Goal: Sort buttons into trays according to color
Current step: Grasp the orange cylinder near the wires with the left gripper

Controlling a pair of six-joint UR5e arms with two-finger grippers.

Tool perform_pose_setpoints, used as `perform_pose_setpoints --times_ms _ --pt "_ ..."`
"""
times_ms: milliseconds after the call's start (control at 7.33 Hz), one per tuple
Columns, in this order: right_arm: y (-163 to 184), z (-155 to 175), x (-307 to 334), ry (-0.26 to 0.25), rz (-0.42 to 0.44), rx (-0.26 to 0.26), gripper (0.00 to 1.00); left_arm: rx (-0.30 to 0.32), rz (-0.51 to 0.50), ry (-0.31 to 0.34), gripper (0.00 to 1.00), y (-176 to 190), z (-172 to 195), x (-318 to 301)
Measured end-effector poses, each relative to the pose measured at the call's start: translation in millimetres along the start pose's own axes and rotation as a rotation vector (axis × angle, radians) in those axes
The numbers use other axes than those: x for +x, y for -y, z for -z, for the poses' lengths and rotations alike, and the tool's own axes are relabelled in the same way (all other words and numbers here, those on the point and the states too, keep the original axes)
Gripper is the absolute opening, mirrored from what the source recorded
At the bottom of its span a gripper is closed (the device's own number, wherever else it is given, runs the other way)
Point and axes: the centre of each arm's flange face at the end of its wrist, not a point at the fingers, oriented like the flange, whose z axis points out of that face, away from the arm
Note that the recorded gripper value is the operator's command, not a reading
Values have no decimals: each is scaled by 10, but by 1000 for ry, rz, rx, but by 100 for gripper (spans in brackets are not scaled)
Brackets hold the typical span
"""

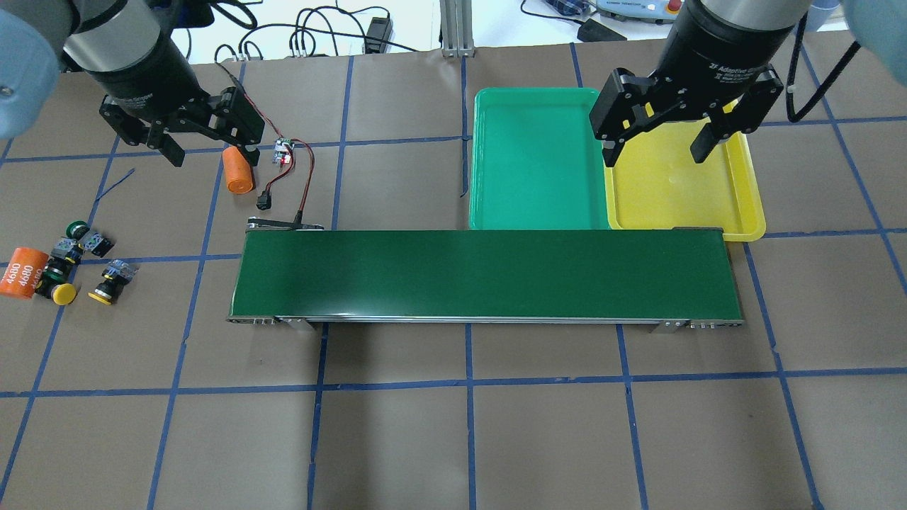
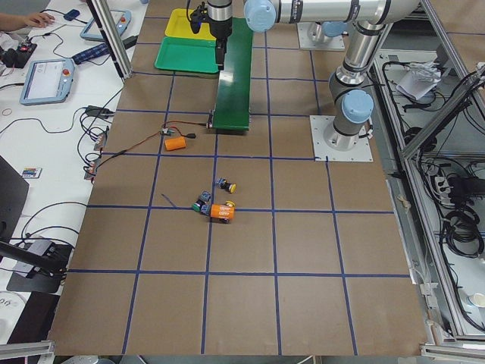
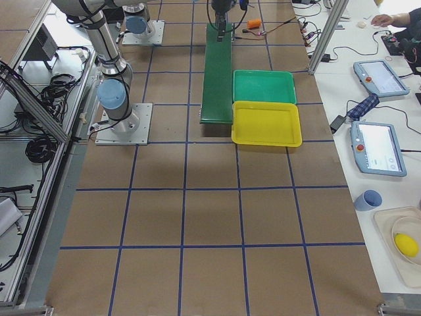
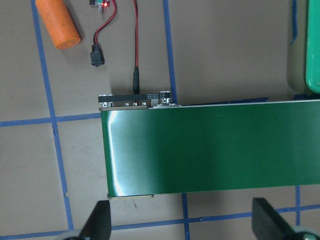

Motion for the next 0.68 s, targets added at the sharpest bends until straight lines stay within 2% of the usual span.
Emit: perform_pose_setpoints --times_ms 409,682 --pt "1 0 2 0 -1 0 100 -17 7 -7 100 22 -1 -50" --pt "0 -1 1 0 0 0 100 -31 52 -11 100 349 -268 -420"
